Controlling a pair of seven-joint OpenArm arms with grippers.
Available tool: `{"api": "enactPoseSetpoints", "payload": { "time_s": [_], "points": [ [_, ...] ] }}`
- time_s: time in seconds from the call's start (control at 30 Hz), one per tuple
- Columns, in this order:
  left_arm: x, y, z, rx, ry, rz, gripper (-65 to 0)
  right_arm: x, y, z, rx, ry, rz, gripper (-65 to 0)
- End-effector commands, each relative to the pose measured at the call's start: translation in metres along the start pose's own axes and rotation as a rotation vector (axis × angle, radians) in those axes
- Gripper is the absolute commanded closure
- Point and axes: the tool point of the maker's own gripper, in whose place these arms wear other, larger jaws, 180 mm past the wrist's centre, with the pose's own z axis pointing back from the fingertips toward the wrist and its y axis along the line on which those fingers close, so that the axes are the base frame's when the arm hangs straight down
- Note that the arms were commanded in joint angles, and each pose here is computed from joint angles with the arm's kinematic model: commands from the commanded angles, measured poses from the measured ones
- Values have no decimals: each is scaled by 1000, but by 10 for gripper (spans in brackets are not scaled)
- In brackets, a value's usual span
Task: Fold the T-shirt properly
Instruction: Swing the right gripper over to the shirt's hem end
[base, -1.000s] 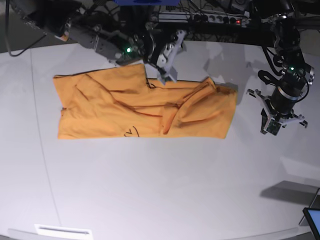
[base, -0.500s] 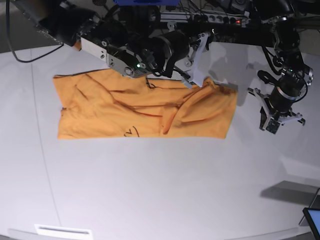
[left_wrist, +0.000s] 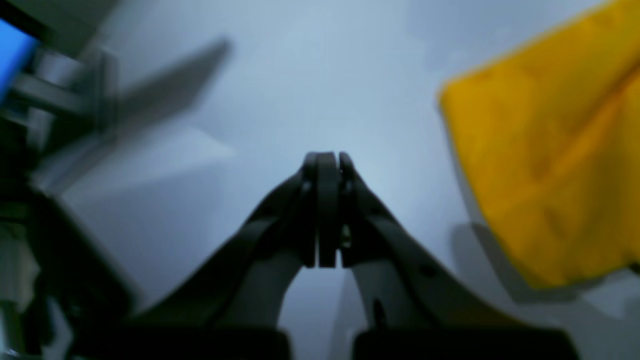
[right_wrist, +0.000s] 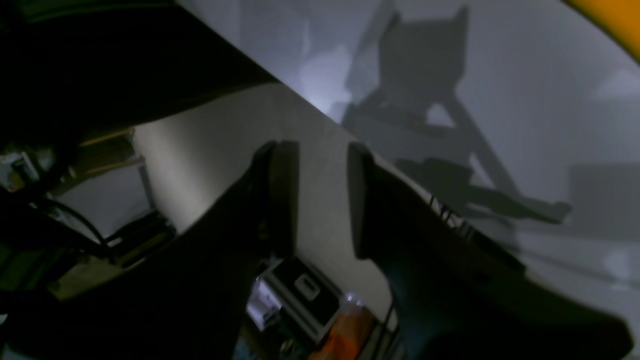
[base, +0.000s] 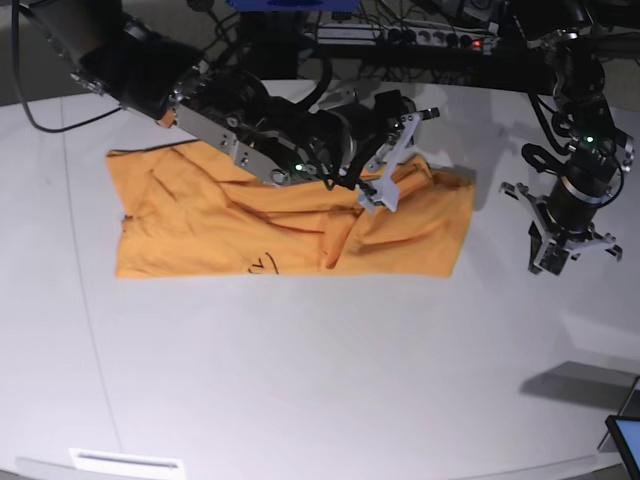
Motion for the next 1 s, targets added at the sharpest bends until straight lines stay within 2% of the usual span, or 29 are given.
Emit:
{"api": "enactPoseSetpoints", "payload": {
  "time_s": [0.0,0.13,0.23,0.4,0.57,0.97],
  "points": [
    [18,12,2,32,-54,-13,0,9,15,5,33,-15,25,-164],
    [24,17,0,43,-70,-10,0,11,24,5,43,-14,44,-164],
    [24,16,1,43,-70,-12,0,9,28,1,18,-3,108,-164],
    [24,17,0,46,-67,-17,0,7,22,-19,-73,37,161,-164],
    [23,19,1,50,-64,-16,0,-5,21,-39,-189,61,281,-164],
    [30,22,-2,57,-76,-20,0,7,19,-37,-210,25,298,-168]
  ]
}}
